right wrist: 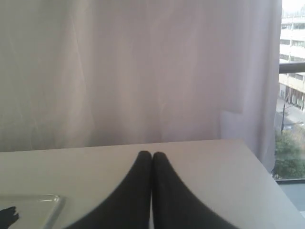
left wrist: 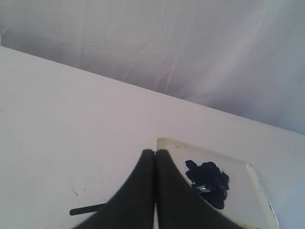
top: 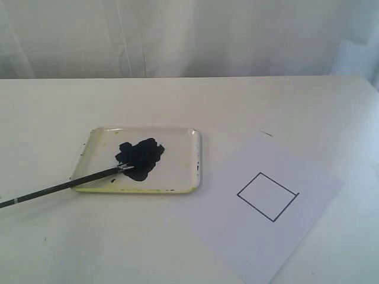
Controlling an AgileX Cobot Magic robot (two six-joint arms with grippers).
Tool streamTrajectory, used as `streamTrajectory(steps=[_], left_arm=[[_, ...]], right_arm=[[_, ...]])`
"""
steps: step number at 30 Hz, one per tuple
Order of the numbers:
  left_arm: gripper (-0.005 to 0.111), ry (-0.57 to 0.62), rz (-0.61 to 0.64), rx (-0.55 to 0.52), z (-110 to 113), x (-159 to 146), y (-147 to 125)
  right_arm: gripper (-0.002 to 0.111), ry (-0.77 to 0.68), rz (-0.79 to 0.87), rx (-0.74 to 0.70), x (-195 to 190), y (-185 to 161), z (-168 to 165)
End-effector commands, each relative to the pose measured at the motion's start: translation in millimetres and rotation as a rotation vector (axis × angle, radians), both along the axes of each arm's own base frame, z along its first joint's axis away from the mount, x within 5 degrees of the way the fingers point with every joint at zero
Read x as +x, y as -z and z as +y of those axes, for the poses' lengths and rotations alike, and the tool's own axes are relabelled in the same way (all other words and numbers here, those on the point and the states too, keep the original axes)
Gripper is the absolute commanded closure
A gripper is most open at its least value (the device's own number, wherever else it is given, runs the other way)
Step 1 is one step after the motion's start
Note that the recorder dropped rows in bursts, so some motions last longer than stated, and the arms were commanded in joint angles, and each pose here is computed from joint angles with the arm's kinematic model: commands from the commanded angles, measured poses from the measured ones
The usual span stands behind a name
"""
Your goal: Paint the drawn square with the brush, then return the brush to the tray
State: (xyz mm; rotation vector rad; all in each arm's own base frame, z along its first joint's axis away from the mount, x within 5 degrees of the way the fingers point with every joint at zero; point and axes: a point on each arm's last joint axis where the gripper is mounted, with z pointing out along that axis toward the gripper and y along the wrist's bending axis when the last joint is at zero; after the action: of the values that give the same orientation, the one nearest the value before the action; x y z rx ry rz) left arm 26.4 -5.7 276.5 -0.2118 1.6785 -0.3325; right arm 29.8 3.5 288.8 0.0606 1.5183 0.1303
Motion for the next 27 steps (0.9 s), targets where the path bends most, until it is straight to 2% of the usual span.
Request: streamTrajectory(steps=[1,5,8,10,16,19,24,27], left_arm=[[0.106,0.049,0.122,0.121,-1.4,-14.7,-25.8],[0.106,0.092,0.238,0.233,-2.5,-7.9,-58.1],[0.106,0.126,0.317,0.303,-3.6,6.9,-78.2],[0.106,0.155,0.416,0.334,-4.8,25.4,-85.3],[0.106,0.186,0.556,0.349,-7.2,69.9,-90.8],[0.106,0.2,0.615,0.354,-8.3,91.3,-90.3],[0.106,0.227,0.718,0.365,-10.2,125.7,-87.1],[0.106,0.26,0.775,0.398,-11.5,149.5,-83.6]], right_arm=[[0.108,-0.024,0.088,0.022,-3.6,-28.9,2.5],[0.108,-0.036,0.181,0.009,5.7,-61.4,3.6],[0.108,-0.034,0.201,-0.071,20.9,-81.3,3.1],[0.108,-0.037,0.246,-0.107,35.2,-85.8,2.9],[0.107,-0.067,0.407,-0.145,70.3,-81.3,4.3],[0.099,-0.092,0.47,-0.143,85.9,-78.4,6.0],[0.073,-0.102,0.549,-0.13,111.8,-69.7,6.6],[0.062,-0.128,0.622,-0.171,132.1,-57.7,7.3]])
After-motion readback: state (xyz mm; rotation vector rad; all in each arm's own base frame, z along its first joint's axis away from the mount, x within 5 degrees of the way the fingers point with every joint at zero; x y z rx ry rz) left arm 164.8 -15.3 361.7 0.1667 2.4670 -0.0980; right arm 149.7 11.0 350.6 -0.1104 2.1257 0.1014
